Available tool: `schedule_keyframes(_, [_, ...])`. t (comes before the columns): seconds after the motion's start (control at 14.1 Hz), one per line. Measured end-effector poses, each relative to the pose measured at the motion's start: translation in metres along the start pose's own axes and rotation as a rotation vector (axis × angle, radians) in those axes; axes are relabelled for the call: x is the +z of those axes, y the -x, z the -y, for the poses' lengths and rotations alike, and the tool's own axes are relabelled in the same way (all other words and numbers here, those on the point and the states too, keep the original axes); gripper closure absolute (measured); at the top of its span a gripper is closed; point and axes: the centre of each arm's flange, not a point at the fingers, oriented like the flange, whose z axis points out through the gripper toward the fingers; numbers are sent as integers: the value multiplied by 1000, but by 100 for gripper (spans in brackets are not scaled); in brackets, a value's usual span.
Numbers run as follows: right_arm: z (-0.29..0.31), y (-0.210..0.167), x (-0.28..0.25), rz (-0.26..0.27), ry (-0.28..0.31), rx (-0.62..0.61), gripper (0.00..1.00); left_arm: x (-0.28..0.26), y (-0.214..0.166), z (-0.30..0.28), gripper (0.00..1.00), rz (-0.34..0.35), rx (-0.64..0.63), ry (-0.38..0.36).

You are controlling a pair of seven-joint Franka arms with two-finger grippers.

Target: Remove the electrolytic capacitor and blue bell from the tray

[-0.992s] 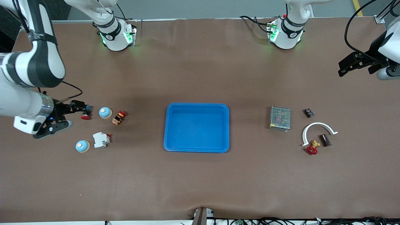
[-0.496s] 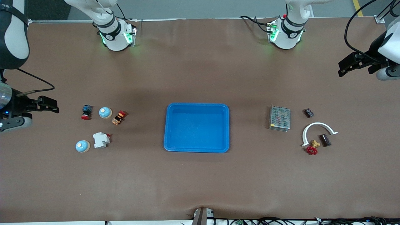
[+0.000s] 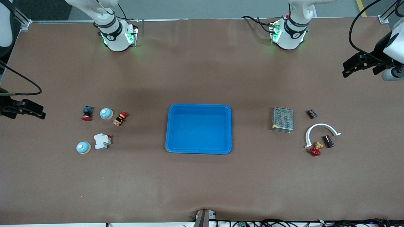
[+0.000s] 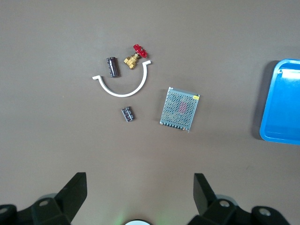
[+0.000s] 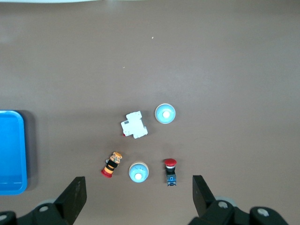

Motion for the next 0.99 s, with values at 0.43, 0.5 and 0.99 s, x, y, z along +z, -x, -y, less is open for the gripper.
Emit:
schedule_keyframes(0.43, [-6, 11, -8, -3, -9, 16, 0, -1, 0, 0, 0, -2, 0, 0])
schedule_keyframes(0.5, [-7, 18, -7, -9, -10, 18, 0, -1, 0, 0, 0, -3, 0, 0])
schedule_keyframes(0.99, [2, 81, 4, -65, -20, 30, 0, -2, 0, -1, 0, -4, 2, 1])
